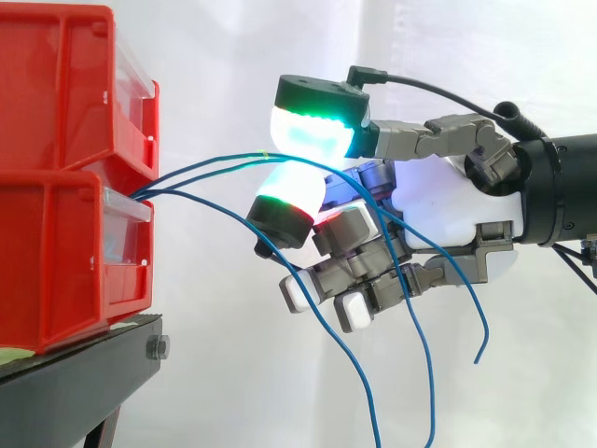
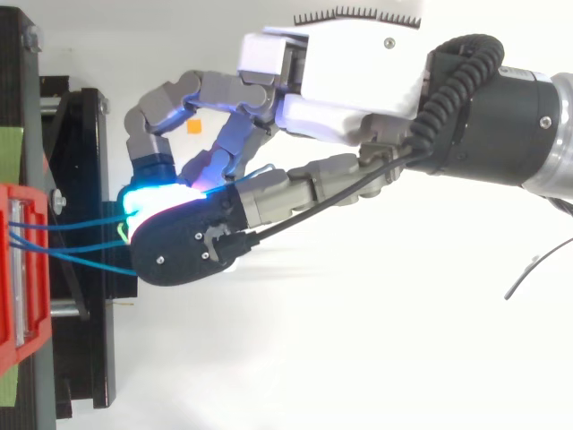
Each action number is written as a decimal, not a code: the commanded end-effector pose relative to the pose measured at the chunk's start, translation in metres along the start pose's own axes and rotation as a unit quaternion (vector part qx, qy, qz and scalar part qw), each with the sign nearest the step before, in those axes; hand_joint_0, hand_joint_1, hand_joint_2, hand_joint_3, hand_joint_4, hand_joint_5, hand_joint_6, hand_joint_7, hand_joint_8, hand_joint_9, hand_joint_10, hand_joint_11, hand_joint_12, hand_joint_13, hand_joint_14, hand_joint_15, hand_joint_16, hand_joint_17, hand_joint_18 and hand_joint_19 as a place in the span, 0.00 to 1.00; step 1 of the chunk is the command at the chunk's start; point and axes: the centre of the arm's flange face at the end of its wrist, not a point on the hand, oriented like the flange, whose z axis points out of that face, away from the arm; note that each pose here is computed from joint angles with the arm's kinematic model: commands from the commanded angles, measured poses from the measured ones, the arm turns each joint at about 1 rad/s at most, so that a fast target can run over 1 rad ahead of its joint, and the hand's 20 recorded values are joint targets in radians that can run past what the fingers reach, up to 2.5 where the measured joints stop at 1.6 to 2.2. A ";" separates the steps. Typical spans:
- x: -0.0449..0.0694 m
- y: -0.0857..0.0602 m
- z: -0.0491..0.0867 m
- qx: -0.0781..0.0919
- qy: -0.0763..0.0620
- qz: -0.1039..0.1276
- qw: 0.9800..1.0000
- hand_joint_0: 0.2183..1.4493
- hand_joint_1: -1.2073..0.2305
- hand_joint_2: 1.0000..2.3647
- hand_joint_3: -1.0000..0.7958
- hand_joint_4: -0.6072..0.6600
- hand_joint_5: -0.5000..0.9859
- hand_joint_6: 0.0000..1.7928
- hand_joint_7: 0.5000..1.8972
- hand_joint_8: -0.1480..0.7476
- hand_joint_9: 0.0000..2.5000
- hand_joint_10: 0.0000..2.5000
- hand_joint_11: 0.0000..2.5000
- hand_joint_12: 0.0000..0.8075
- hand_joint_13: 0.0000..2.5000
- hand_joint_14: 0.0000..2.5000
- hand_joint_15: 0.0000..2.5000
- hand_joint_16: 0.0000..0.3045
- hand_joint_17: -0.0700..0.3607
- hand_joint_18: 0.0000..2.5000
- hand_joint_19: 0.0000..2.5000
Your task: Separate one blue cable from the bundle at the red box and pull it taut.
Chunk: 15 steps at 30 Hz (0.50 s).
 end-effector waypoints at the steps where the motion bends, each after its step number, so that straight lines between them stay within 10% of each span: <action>1: 0.000 -0.001 0.000 0.000 0.000 -0.001 1.000 0.34 0.25 0.01 0.44 0.59 0.21 0.47 0.51 0.55 0.43 0.01 0.46 0.50 0.29 0.01 0.23 0.16 0.42 0.32 0.31; 15: 0.000 0.000 0.000 -0.001 0.000 -0.001 1.000 0.41 0.16 0.00 0.28 0.62 0.19 0.49 0.45 0.54 0.38 0.01 0.45 0.50 0.27 0.01 0.22 0.16 0.42 0.30 0.28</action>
